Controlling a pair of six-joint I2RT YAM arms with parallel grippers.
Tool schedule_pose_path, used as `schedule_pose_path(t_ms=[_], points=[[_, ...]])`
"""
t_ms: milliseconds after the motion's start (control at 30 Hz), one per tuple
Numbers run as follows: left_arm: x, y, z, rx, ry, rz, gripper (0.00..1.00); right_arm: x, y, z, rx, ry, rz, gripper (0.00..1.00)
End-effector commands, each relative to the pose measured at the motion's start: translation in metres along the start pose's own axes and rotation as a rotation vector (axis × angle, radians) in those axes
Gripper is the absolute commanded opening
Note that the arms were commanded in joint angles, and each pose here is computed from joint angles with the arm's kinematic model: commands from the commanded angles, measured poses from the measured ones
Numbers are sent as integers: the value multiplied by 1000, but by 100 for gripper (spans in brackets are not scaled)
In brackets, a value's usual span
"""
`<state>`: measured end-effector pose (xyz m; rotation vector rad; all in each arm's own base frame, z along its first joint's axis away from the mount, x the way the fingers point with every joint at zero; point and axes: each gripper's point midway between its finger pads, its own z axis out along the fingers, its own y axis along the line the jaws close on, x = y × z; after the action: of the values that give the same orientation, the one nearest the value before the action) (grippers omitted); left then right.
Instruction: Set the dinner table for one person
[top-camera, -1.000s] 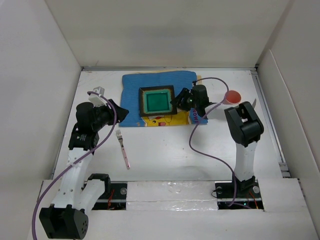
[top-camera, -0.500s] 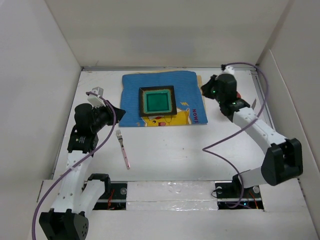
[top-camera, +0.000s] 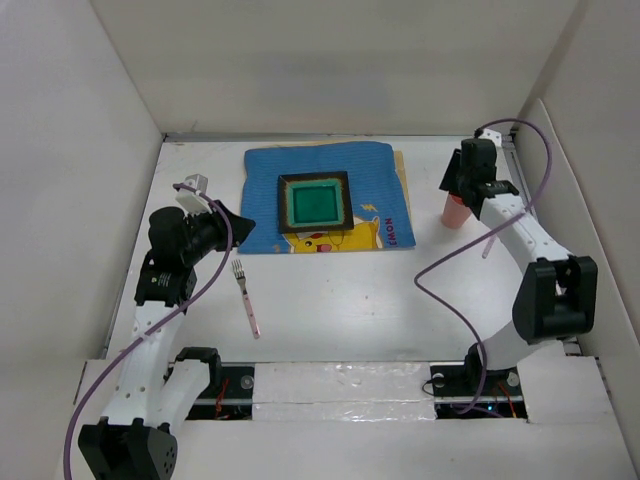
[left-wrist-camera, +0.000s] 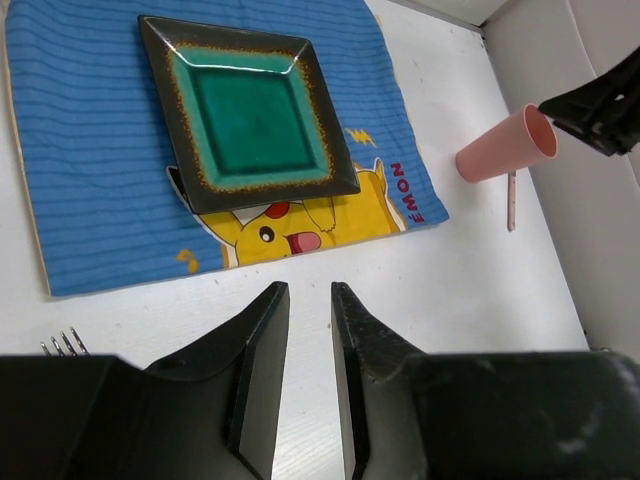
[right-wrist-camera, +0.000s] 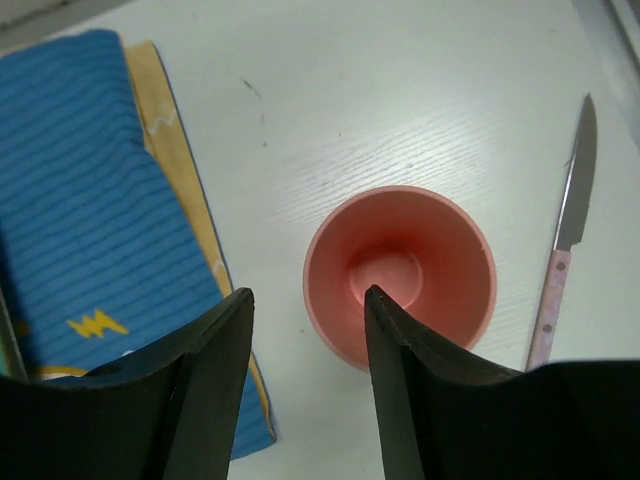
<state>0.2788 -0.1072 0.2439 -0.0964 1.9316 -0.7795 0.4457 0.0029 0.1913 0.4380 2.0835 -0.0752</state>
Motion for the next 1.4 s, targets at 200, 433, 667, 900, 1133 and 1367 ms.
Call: schedule_pose_path(t_ms=[200, 433, 667, 900, 1133, 1367], points=[[-8, -10, 0, 52, -29, 22, 22, 4, -6, 36, 81, 49, -34, 37], [-6, -10, 2, 60, -16, 15, 22, -36, 4, 14, 85, -124, 20, 0], [-7, -10, 3, 60, -13, 17, 22, -78, 112, -3, -144, -219, -117, 0], [-7, -9, 2, 51, -17, 23, 22, -60, 194, 32, -180, -157, -322, 0], [-6, -10, 3, 66, -9, 18, 22, -60, 243, 64, -210, -174, -388, 0], [-5, -10, 3, 64, -9, 19, 22, -48, 264, 85, -244, -181, -417, 0]])
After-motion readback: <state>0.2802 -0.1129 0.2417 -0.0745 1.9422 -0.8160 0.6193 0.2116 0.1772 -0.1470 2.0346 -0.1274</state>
